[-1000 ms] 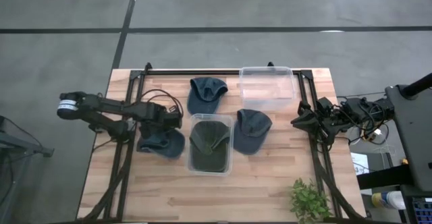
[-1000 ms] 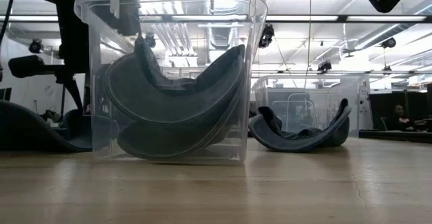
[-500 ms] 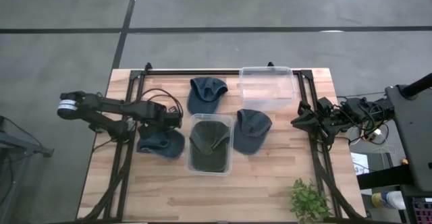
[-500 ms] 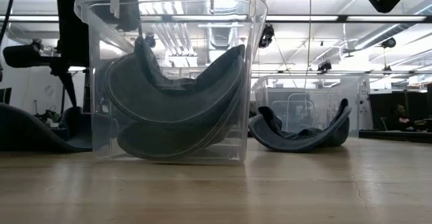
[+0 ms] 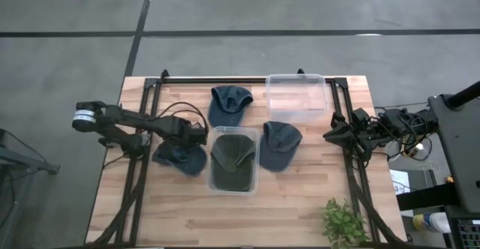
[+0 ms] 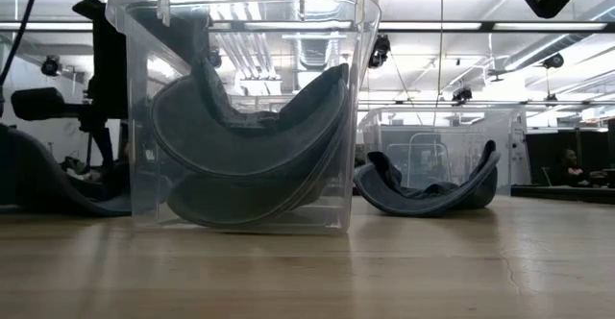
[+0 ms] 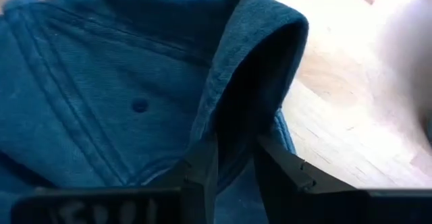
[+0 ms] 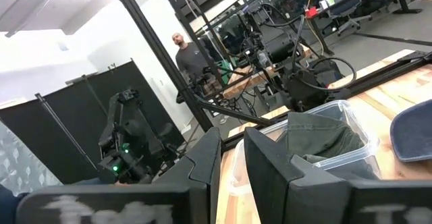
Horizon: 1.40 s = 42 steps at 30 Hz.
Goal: Pick & Place hat
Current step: Put the bottom left blue cap into the top transparent bin
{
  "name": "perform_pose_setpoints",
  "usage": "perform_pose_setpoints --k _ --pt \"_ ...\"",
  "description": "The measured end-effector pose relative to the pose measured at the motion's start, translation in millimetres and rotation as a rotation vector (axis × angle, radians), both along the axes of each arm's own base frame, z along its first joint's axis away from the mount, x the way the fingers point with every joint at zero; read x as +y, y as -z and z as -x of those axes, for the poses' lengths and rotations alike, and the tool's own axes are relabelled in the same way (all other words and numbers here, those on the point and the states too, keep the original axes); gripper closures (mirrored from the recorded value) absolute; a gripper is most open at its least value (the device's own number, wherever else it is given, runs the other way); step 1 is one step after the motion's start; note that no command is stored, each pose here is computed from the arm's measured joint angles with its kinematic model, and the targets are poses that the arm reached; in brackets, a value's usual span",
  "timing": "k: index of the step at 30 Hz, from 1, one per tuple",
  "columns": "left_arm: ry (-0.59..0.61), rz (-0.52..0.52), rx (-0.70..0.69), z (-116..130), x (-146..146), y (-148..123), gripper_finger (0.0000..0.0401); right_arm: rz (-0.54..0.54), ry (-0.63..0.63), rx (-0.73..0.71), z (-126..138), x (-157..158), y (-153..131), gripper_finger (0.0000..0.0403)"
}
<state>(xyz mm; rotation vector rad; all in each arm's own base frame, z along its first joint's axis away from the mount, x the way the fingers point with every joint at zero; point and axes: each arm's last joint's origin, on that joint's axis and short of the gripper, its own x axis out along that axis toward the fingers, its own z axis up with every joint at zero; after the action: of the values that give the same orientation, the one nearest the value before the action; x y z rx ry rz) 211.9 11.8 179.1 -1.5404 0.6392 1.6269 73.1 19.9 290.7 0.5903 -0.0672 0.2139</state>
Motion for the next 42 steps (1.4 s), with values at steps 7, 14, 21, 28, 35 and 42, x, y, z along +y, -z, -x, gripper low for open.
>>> perform_pose_setpoints --k 7,14,21,28,35,42 --pt "0.003 -0.009 -0.063 1.3 -0.1 -14.4 0.031 -0.003 -0.001 0.001 0.0 0.0 0.1 0.0339" --pt "0.005 -0.052 -0.104 -0.4 1.1 -24.9 0.031 0.006 0.0 0.02 -0.2 0.1 2.0 0.0339" --pt "0.0 -0.054 -0.073 -4.0 1.3 -18.1 0.031 0.007 0.0 0.024 -0.3 0.1 2.4 0.0339" --pt "-0.005 -0.072 -0.102 -8.1 2.2 -17.2 0.031 0.006 0.0 0.025 -0.3 0.1 2.5 0.0339" --pt "-0.007 -0.073 -0.104 -8.2 2.5 -17.1 0.031 0.006 0.0 0.025 -0.3 0.1 2.5 0.0339" --pt "-0.016 -0.072 -0.111 -8.7 2.8 -17.2 0.031 0.008 0.0 0.025 -0.3 0.1 2.5 0.0339"
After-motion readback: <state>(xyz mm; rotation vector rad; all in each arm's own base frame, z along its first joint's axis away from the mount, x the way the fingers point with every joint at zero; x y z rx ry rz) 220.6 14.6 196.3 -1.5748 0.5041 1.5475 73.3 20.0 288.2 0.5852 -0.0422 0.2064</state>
